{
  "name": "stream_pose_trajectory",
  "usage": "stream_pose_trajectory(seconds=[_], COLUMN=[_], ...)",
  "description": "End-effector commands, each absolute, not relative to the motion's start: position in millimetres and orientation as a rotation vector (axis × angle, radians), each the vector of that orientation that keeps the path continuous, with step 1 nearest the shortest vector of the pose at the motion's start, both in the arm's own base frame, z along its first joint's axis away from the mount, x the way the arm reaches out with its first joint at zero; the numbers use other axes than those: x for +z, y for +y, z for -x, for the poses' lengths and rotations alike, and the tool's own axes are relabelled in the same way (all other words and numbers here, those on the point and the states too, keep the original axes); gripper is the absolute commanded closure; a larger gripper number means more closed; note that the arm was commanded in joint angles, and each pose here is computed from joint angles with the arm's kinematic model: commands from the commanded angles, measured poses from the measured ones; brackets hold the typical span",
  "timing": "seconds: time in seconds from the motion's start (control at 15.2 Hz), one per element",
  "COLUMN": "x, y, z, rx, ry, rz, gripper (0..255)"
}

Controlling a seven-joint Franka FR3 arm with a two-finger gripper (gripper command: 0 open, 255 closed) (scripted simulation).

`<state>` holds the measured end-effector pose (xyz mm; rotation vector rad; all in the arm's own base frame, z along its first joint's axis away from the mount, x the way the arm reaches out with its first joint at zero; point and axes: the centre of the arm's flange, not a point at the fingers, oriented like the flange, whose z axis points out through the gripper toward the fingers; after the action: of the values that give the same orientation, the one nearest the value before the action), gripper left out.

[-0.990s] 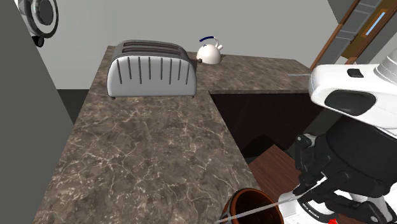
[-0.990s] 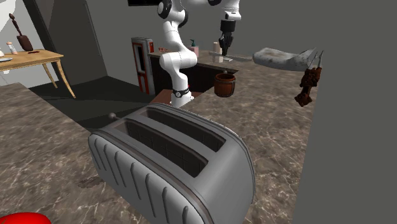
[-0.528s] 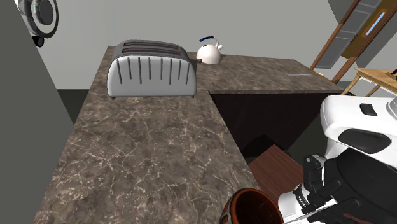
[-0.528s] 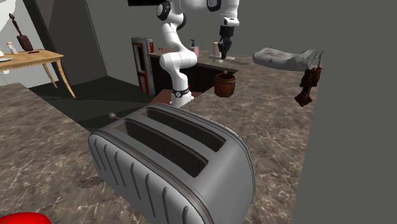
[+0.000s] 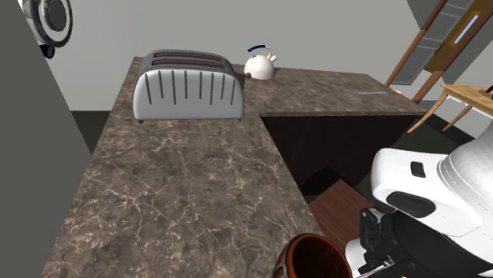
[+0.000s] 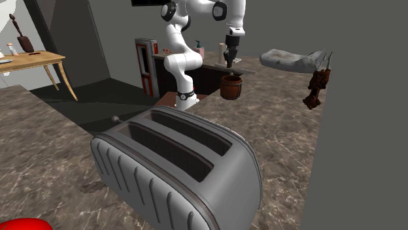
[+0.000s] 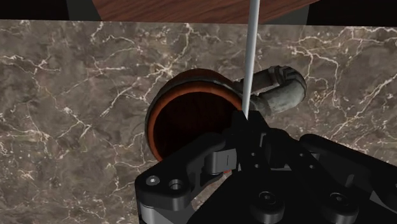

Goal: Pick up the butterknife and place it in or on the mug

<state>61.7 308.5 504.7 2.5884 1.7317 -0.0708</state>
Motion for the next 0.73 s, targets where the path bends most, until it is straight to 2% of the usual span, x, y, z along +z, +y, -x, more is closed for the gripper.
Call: stream_pose_trajectory(seconds=[0.0, 0.66], x=[493, 479], y=[307, 307], z=[-61, -61], rx=[-0.07, -0.07], ry=[1.732, 1.732], rz=[-2.589, -2.589], gripper=[255, 255])
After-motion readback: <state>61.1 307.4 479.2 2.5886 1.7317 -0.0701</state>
